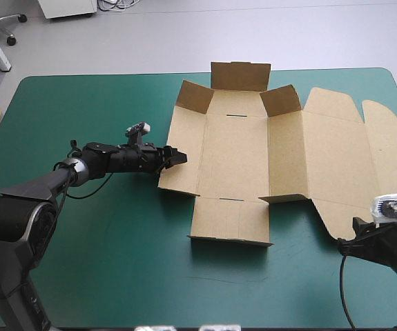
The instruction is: Fold the box
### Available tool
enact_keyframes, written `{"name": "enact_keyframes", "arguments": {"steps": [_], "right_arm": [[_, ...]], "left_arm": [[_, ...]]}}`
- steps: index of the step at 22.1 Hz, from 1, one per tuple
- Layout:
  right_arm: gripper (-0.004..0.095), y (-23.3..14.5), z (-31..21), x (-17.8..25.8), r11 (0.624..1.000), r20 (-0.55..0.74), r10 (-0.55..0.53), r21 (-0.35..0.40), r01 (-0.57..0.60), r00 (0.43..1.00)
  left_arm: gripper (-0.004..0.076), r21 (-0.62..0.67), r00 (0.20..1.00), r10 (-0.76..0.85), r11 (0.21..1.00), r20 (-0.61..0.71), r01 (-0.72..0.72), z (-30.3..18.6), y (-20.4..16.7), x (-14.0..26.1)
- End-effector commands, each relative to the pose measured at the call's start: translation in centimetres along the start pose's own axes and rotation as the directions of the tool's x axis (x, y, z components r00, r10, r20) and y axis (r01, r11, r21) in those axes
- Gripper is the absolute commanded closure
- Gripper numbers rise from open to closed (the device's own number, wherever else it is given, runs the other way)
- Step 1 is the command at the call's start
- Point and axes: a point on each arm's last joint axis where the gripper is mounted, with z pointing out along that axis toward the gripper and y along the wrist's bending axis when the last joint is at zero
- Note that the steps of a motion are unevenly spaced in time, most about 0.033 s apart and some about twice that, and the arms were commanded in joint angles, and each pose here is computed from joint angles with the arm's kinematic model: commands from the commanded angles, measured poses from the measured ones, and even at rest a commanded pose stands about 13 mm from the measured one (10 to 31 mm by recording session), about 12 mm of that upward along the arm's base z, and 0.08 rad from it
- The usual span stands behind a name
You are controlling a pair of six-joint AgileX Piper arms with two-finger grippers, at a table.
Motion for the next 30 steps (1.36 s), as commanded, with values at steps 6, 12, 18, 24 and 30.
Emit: {"name": "enact_keyframes", "arguments": {"steps": [6,12,18,24,30], "right_arm": [[0.0436,0.0,-0.5,-1.2,1.0,0.072,-0.009,0.0,0.009,0.997],[0.0437,0.0,-0.5,-1.2,1.0,0.073,-0.011,0.002,0.01,0.997],[0.0437,0.0,-0.5,-1.2,1.0,0.073,-0.011,0.002,0.01,0.997],[0.0437,0.0,-0.5,-1.2,1.0,0.071,-0.011,0.002,0.01,0.997],[0.0437,0.0,-0.5,-1.2,1.0,0.071,-0.009,0.001,0.009,0.997]], "left_arm": [[0.0543,0.024,0.996,0.027,0.999,0.08,-0.029,-1.3,-1.9,-1.6],[0.0623,0.038,0.996,0.05,0.998,0.068,-0.053,-0.4,-1.6,-2.3],[0.0738,0.089,0.981,0.194,0.977,-0.02,-0.192,0.0,-2.4,-3.1],[0.0738,0.144,0.885,0.438,0.897,-0.158,-0.418,-1.7,-4.8,-4.8],[0.0738,-0.01,0.777,0.606,0.787,-0.172,-0.616,-4.6,-7.1,-9.1]]}}
